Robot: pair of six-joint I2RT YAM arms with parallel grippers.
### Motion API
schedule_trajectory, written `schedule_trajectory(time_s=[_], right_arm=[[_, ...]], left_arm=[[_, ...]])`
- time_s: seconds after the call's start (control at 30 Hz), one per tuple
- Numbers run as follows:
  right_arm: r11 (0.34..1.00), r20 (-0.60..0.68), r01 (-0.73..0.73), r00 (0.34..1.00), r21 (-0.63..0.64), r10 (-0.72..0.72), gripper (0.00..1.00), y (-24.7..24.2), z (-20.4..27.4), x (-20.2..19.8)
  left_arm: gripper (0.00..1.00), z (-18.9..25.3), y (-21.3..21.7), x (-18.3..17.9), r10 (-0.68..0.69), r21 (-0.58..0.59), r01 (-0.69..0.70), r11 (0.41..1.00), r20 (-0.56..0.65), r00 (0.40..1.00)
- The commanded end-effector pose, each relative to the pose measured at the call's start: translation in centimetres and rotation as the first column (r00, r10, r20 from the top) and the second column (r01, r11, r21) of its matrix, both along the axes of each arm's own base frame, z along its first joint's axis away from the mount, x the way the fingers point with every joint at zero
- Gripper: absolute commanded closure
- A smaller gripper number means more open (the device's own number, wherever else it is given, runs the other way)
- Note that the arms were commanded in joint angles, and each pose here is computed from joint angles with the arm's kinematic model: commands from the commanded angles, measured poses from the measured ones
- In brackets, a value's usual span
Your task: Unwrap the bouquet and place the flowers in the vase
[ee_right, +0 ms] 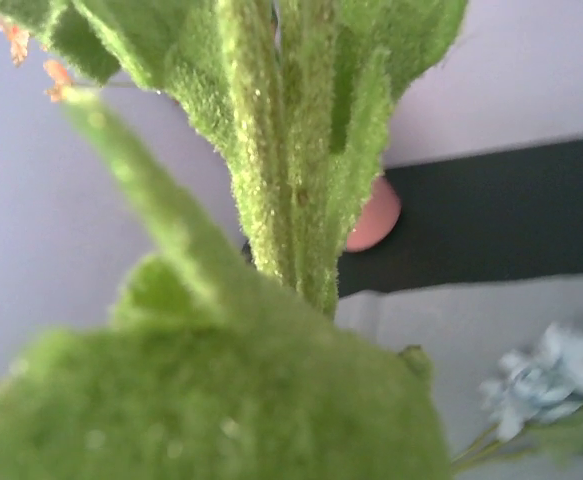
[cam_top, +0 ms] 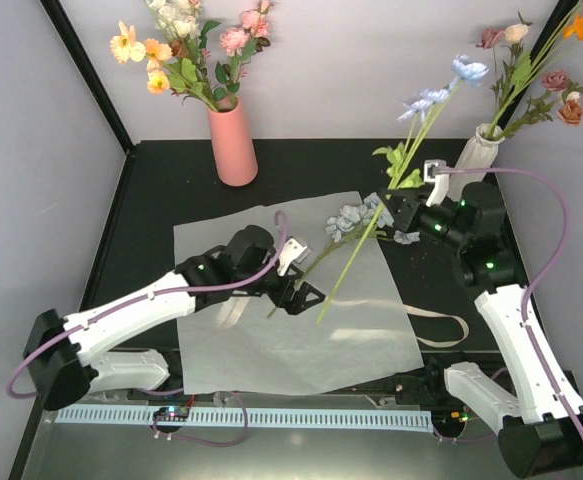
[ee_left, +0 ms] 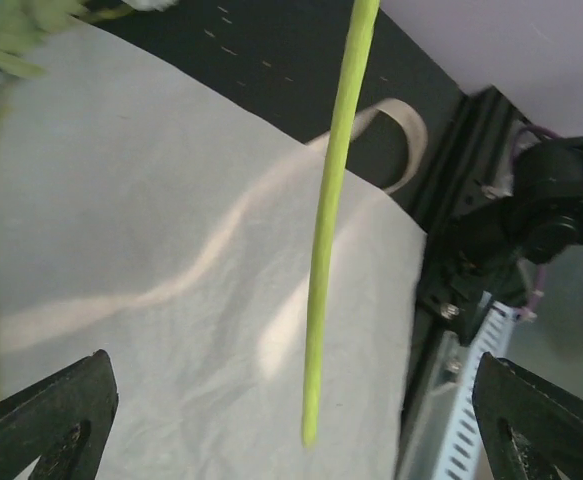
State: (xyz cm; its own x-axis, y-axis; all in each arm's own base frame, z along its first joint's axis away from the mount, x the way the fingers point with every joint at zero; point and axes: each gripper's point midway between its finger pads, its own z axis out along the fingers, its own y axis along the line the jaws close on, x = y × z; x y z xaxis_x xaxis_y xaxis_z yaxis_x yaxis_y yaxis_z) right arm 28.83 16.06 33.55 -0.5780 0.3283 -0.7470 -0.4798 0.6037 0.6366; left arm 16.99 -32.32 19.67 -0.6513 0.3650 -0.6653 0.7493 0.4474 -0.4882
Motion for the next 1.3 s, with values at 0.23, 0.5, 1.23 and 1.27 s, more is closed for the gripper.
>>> schedule_trajectory(time_s=[0.23,0.5,1.23,1.27], right_arm=[[0.783,0.426,0.530,0.822,-0.326,-0.379,0.99,-9.6,11.0,4.7],[0.565,0.642,0.795,0.555,-0.223,-0.529,0.99,-17.2,19.2,7.4],[0.338,0.780,0.940,0.247,-0.049,-0.574,0.99,-27.5,30.4,13.8],[0.335,0.779,0.941,0.245,-0.048,-0.577,0.99,-27.8,30.2,14.0]], left_arm=[[0.01,-1.7,10.8,3.0,0.348,0.212,-0.419,0.883,0.303,0.887],[0.01,-0.4,13.7,1.6,0.444,0.147,-0.495,0.856,0.281,0.851],[0.01,1.5,16.4,1.4,0.565,-0.007,-0.592,0.806,0.308,0.766],[0.01,1.4,16.4,1.4,0.564,-0.001,-0.592,0.806,0.307,0.767]])
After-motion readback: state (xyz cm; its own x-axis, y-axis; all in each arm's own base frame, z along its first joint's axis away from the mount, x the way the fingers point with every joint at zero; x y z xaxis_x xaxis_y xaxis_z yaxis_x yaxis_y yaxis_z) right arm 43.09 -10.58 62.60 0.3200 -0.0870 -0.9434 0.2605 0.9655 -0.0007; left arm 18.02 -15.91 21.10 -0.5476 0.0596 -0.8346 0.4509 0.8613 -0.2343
